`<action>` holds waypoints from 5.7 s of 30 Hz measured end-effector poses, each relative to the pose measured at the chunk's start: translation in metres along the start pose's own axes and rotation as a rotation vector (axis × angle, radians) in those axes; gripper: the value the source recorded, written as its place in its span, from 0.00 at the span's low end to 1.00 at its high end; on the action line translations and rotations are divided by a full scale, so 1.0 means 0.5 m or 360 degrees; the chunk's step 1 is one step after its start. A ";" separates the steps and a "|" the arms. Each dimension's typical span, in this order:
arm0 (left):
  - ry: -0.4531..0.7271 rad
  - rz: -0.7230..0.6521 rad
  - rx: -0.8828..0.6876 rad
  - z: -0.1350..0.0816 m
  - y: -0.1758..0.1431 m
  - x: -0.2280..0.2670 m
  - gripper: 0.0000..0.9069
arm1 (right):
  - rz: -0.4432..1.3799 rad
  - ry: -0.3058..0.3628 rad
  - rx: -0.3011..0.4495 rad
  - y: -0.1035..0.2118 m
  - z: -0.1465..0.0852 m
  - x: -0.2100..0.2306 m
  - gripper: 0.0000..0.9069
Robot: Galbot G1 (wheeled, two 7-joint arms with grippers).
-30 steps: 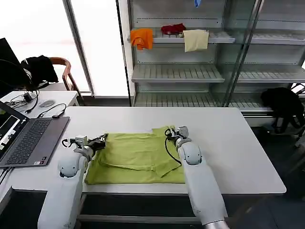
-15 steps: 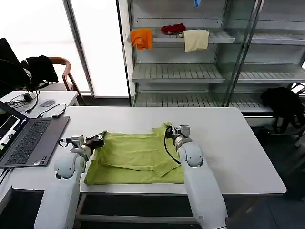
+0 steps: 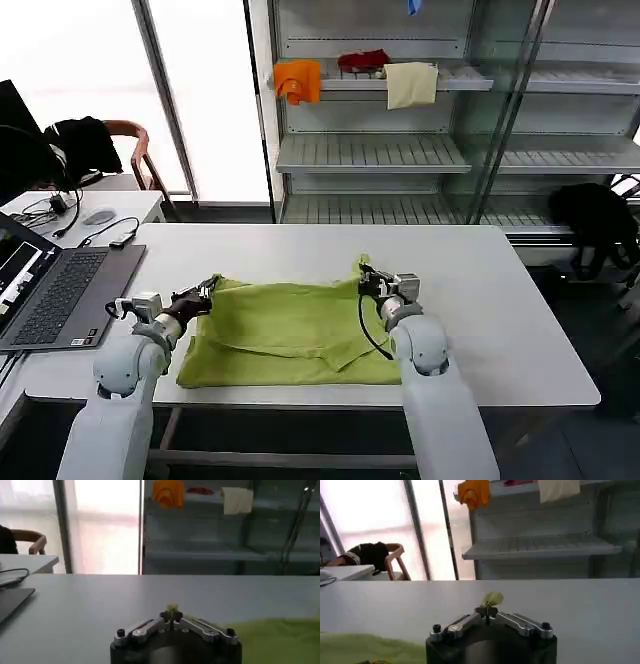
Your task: Fold and organize the clothes.
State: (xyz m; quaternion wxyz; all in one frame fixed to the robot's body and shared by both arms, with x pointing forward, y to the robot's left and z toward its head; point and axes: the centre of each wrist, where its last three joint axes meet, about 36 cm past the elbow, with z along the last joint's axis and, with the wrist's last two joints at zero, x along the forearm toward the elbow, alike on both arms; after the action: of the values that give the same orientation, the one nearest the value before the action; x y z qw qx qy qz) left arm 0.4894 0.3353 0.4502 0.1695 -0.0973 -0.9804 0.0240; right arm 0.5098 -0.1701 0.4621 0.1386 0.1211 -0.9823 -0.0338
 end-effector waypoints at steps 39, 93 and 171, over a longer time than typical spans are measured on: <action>0.0082 0.0018 -0.0150 0.070 -0.032 0.103 0.20 | 0.0067 0.0149 0.0110 0.015 0.128 0.186 1.00; -0.0026 -0.0368 0.0065 0.196 -0.134 0.158 0.79 | 0.0225 -0.0216 -0.0050 -0.094 -0.007 0.264 1.00; -0.0202 -0.0143 -0.0608 -0.058 -0.084 0.198 0.02 | 0.0226 -0.0033 0.0166 -0.148 0.091 0.215 1.00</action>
State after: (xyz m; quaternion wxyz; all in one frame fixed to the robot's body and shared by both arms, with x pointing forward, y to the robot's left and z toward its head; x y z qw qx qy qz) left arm 0.4001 0.3144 0.5135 0.0868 -0.0821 -0.9792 -0.1640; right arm 0.4138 -0.2669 0.4396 0.1241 0.0578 -0.9902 0.0260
